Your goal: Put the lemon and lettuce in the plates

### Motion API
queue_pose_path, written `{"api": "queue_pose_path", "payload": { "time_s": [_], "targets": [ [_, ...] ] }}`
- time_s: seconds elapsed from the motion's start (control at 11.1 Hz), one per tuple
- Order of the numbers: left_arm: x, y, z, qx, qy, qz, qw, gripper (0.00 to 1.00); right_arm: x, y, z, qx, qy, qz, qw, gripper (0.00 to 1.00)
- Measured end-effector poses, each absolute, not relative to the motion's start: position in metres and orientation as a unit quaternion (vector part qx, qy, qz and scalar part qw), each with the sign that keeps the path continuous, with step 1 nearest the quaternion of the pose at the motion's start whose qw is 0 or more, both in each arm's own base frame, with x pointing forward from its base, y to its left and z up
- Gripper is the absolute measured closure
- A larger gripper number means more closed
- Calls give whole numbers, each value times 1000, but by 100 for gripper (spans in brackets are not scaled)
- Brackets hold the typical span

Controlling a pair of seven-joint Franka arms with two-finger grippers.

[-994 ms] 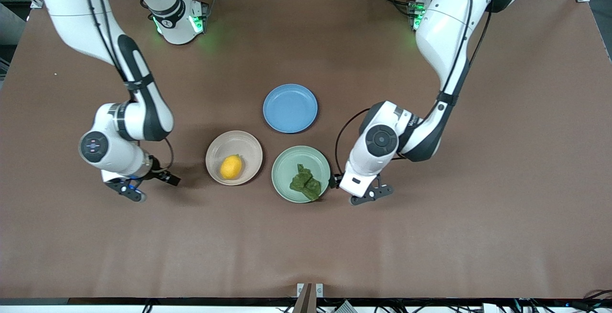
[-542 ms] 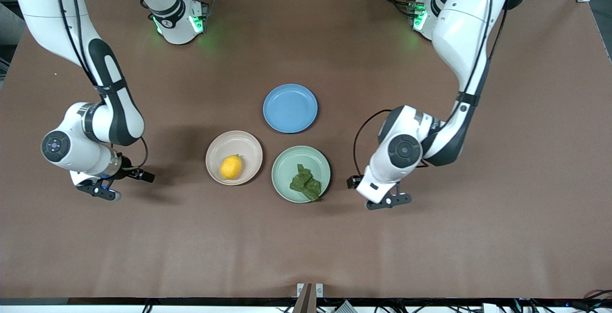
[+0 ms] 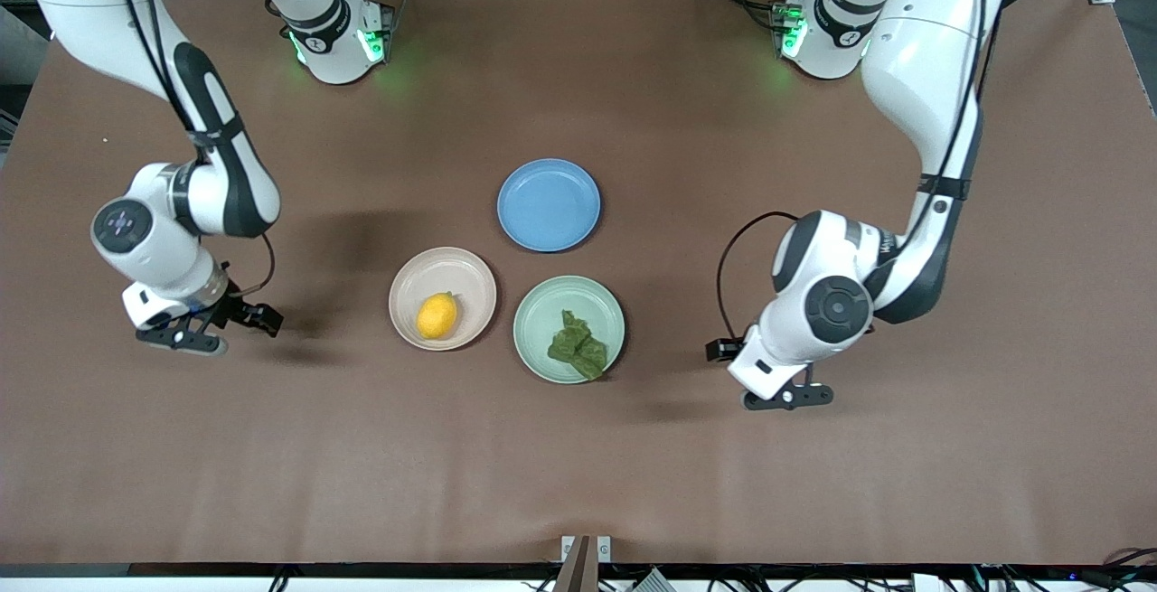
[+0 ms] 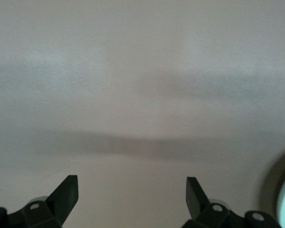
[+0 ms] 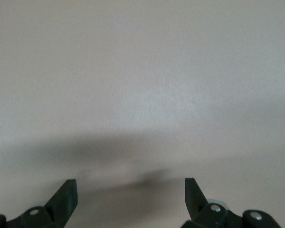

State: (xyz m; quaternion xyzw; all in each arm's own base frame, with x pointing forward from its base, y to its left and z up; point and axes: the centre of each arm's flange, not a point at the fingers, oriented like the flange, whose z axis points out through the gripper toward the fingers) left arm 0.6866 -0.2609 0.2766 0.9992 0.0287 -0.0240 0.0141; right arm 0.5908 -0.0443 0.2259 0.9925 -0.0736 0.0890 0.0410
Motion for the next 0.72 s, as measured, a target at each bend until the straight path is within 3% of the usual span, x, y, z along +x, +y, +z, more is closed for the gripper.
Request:
{"api": "queue_pose_path", "payload": {
  "time_s": [0.72],
  "targets": [
    [711, -138, 313, 999, -5, -44, 11, 0, 526, -78, 277, 993, -36, 110, 37, 0]
  ]
}}
